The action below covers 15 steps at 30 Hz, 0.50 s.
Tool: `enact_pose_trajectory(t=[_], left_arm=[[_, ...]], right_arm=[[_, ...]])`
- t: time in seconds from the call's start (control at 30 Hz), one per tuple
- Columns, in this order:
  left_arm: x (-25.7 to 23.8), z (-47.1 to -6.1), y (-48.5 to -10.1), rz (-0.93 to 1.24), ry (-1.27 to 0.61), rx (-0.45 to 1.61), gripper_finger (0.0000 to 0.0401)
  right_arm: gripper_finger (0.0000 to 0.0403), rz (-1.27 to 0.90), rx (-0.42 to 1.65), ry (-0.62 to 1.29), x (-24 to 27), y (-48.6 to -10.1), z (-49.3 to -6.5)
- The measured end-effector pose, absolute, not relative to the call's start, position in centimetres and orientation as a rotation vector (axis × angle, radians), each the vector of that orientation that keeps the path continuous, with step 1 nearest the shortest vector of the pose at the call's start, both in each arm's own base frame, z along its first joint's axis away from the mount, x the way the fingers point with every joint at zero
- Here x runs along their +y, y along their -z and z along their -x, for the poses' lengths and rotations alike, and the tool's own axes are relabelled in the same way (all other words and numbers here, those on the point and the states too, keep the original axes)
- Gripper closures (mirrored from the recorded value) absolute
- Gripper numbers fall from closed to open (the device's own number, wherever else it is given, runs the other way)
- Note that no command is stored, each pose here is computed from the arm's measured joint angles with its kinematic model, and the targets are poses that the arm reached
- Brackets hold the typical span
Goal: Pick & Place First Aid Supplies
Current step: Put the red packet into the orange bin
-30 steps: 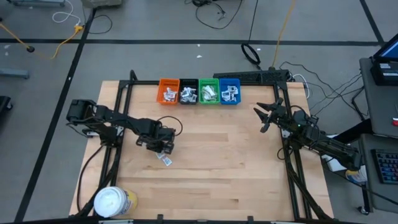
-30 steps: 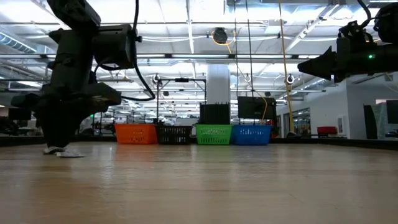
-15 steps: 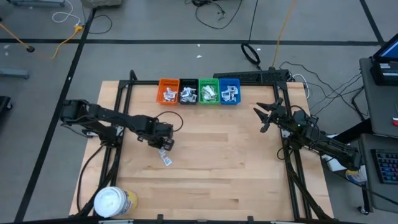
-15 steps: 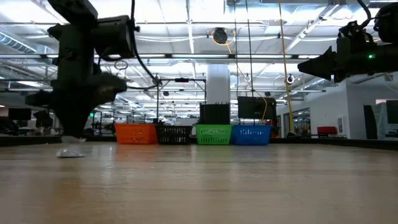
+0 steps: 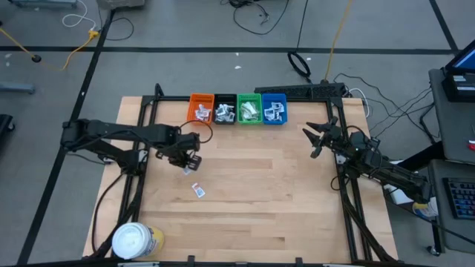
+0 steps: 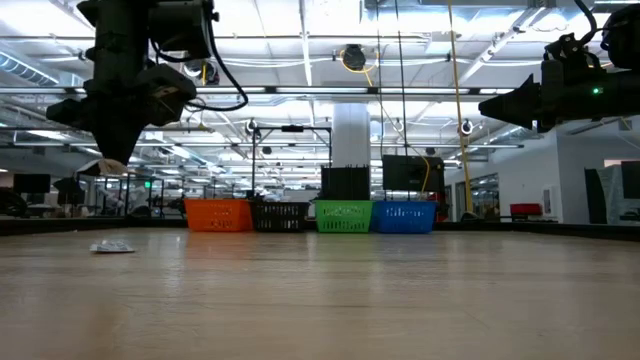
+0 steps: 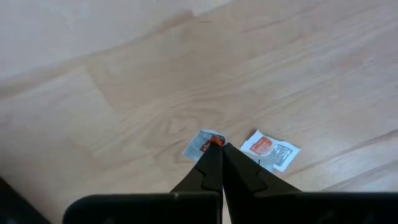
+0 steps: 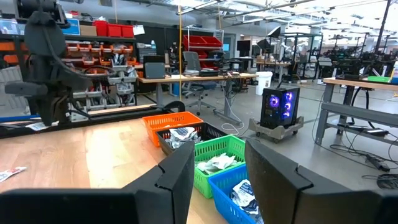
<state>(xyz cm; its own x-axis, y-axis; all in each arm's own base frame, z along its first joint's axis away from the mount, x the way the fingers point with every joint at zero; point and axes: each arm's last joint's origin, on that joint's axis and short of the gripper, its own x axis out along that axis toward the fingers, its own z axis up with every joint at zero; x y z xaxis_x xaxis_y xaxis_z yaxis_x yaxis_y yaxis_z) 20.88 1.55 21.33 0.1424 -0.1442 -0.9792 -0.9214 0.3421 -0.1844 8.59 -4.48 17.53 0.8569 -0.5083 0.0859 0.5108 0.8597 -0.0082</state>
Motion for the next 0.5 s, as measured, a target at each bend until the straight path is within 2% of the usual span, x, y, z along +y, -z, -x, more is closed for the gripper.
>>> enact_pose_trajectory(t=[0.2,0.5], left_arm=[[2.7,-20.5,-22.2,1.094,-0.768,1.323,0.0400],[8.8,-20.8,-23.1,1.111,-0.793,1.305,0.0401]], right_arm=[[0.0264,0.031,-0.082,0.536,-4.5,-17.5,-8.6],[0.0264,0.031,-0.082,0.535,-4.5,-17.5,-8.6]])
